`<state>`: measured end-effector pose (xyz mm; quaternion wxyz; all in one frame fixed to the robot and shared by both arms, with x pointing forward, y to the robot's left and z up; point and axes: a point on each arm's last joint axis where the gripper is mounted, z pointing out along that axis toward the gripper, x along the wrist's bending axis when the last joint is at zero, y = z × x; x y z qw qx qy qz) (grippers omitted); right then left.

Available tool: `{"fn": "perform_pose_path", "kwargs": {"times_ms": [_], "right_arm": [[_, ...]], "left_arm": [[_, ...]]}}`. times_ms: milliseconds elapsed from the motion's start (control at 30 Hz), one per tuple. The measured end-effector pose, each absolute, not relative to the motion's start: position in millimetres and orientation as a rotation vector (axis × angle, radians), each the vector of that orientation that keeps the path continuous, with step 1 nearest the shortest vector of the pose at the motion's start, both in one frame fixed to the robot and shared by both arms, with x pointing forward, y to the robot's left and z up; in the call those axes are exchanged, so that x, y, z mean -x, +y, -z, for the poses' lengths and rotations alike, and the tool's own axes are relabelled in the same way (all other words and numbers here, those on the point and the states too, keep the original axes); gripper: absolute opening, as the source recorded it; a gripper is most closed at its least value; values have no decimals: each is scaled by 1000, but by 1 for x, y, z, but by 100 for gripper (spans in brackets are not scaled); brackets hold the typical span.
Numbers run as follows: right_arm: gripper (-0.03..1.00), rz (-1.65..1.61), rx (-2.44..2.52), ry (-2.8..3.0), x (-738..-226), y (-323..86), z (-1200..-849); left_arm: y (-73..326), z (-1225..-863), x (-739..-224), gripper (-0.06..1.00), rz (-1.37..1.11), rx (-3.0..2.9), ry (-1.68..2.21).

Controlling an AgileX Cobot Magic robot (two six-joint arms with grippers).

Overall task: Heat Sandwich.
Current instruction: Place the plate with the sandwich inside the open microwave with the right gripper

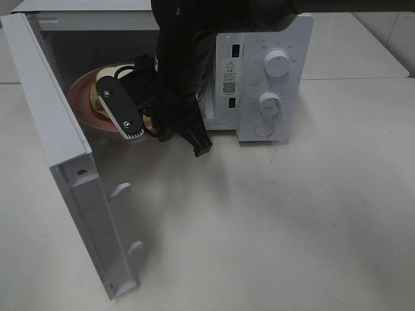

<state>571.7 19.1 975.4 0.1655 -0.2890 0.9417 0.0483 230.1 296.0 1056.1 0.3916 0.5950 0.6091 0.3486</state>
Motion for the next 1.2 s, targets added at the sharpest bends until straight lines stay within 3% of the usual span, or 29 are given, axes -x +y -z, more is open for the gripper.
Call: {"fn": "perform_pose_path", "kwargs": {"times_ms": [533,1200], "right_arm": [[4,-127,742,2725,-600,24,-949],[3,-205,523,2679,-637,33,-954]], "left_arm": [[296,-1056,-230,97,-885,-1511,1547],[296,-1056,-230,97,-885,-1511,1547]]}}
